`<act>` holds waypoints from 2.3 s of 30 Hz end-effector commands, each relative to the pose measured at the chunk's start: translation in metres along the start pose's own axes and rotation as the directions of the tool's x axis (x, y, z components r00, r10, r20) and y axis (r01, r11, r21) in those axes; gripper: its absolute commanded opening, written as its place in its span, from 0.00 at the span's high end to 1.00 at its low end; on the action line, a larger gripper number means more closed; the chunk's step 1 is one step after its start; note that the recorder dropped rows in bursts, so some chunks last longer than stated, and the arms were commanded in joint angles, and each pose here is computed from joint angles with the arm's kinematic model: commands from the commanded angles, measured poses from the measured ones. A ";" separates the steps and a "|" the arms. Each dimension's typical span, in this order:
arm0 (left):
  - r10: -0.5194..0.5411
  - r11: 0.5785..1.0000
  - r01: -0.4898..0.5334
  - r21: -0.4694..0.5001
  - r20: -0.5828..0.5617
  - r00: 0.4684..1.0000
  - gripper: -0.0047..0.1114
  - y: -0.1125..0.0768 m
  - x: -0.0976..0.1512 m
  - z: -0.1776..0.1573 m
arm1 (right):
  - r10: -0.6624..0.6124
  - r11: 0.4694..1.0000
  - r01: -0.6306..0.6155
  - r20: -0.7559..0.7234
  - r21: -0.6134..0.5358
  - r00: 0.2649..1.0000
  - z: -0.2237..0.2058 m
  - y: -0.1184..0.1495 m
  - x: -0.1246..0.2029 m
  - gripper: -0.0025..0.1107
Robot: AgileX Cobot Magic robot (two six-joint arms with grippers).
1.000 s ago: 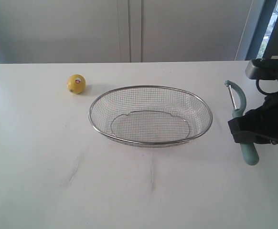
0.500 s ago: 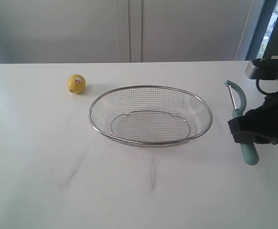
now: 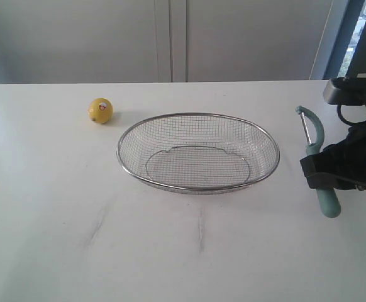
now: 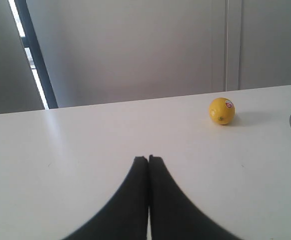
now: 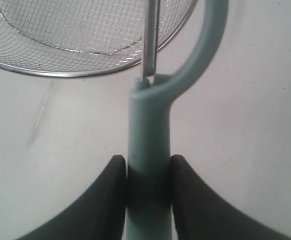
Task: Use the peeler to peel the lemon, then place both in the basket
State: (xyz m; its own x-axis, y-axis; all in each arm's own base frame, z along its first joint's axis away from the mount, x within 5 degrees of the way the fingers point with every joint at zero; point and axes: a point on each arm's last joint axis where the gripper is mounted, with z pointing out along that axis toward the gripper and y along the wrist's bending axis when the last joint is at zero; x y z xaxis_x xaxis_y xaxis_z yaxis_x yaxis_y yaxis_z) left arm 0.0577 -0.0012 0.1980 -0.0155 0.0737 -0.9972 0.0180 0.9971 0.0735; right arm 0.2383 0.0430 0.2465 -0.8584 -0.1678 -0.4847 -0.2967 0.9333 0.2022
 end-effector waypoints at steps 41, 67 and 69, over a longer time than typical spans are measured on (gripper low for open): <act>0.035 0.999 -0.032 -0.026 0.123 0.992 0.96 0.012 -0.143 0.073 | -0.011 1.000 0.011 0.025 0.004 1.000 -0.003 0.000 -0.003 0.98; 0.296 0.920 -0.004 0.393 -0.687 0.663 0.96 -0.068 -0.109 0.287 | -0.011 1.000 0.011 0.025 0.004 1.000 -0.003 0.000 -0.003 0.98; 0.273 0.922 0.023 0.387 -0.690 0.671 0.96 -0.074 -0.107 0.306 | -0.011 1.000 0.011 0.025 0.004 1.000 -0.003 0.000 -0.003 0.98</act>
State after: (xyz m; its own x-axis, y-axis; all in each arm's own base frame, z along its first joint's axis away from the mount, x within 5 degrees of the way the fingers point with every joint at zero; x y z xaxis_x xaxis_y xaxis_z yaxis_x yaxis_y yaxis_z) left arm 0.3425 -0.0779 0.2988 -0.6864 0.3462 -0.6395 0.3961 0.9155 0.0704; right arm 0.2385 0.0431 0.2466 -0.8580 -0.1653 -0.4864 -0.2953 0.9334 0.2037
